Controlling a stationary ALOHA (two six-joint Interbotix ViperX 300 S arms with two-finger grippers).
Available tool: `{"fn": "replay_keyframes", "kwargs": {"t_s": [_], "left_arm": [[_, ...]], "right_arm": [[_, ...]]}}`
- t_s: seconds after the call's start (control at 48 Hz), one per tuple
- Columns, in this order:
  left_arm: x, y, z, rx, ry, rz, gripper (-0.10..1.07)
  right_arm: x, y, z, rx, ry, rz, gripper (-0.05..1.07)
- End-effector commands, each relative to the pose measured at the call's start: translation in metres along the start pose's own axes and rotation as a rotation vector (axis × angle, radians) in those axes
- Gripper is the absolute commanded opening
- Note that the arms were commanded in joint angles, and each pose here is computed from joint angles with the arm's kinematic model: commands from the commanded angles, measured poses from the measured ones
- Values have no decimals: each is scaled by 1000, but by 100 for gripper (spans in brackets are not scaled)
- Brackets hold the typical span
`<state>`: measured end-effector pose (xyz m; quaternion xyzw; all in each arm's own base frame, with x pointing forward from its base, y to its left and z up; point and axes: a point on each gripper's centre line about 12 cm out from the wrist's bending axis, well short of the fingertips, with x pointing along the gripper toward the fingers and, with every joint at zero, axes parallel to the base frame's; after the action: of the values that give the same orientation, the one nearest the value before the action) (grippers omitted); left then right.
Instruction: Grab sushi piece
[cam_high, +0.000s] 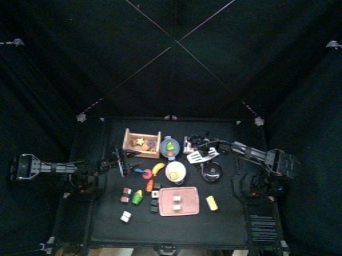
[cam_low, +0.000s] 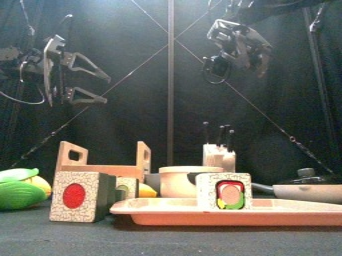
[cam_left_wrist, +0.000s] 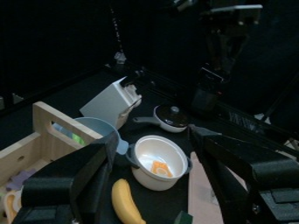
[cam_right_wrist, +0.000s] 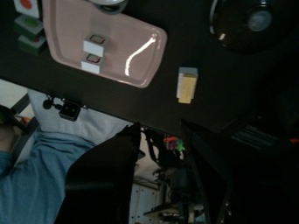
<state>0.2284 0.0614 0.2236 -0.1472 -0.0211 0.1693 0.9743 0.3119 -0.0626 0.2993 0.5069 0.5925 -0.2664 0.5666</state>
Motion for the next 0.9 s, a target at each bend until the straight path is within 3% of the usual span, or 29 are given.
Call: {"fn": "replay_keyframes", "kwargs": {"t_s": [0.0,0.146,0.292,0.542,0.708,0.875], "left_arm": [[2,-2,4,2,-12,-7,98],[1,-6,-1,16,21,-27,98],[1,-9,-5,41,53,-45,98],[0,-15,-10,121,85,-102,98],[0,-21,-10,182,87,-148,98],[-3,-27,-17,230,107,-200,98]], "right_arm": [[-10,-1,-12,-39,-102,100,79],[-2,-3,-33,-92,-222,246,79],[10,-8,-47,-164,-330,344,79],[27,-12,-64,-358,-579,535,79],[35,-16,-70,-519,-713,596,79],[51,-19,-72,-738,-834,592,79]]}}
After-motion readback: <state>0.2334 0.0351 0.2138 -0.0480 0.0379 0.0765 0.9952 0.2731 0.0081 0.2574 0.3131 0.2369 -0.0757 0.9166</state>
